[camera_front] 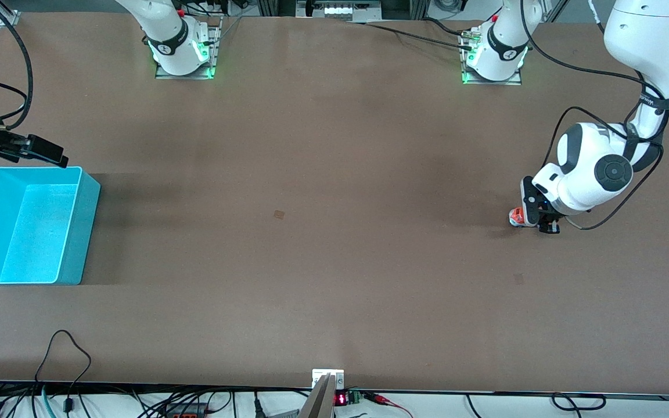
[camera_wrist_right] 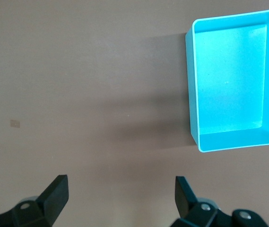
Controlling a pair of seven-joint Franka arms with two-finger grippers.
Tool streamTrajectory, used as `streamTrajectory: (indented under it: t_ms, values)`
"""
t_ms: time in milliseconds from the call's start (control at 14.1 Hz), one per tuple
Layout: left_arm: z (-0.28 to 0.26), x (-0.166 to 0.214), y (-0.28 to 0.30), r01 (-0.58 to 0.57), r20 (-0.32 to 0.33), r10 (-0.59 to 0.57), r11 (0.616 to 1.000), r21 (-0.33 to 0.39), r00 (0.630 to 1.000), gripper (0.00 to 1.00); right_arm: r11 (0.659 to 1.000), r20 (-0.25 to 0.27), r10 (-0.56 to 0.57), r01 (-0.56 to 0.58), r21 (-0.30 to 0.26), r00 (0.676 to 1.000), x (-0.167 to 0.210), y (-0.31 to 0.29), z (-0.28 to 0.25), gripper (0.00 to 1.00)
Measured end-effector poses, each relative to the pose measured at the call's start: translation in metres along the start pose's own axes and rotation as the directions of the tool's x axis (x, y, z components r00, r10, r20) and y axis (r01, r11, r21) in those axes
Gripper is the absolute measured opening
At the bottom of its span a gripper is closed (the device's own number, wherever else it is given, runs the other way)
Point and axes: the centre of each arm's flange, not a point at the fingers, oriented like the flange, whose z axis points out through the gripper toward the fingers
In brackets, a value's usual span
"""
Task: Wind up bus and store in blue box
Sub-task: 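Close the left gripper on the orange bus, then press the bus down and drag it backward with the left gripper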
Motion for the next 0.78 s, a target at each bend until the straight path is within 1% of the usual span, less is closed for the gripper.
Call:
streamTrajectory:
  t_ms: [285, 427, 640, 783]
  values:
    - [0.004, -0.075, 0.004, 0.052, -0.006, -0.051, 0.998, 0.033, 0.999, 0.49, 1.0, 0.0, 0.001, -0.001, 0.0, 1.0, 0.0, 0.001, 0.0, 1.0]
    - [0.007, -0.109, 0.007, 0.056, -0.007, -0.056, 0.998, 0.041, 0.998, 0.49, 1.0, -0.001, 0.002, -0.002, 0.0, 1.0, 0.0, 0.001, 0.0, 1.0]
    - [0.009, -0.138, 0.007, 0.03, -0.005, -0.03, 0.998, 0.047, 1.0, 0.49, 1.0, -0.001, 0.002, -0.002, 0.0, 1.0, 0.0, 0.001, 0.0, 1.0]
    - [0.009, -0.144, 0.007, 0.005, -0.004, -0.005, 0.999, 0.048, 1.0, 0.49, 1.0, -0.001, 0.002, -0.002, 0.0, 1.0, 0.0, 0.001, 0.0, 1.0]
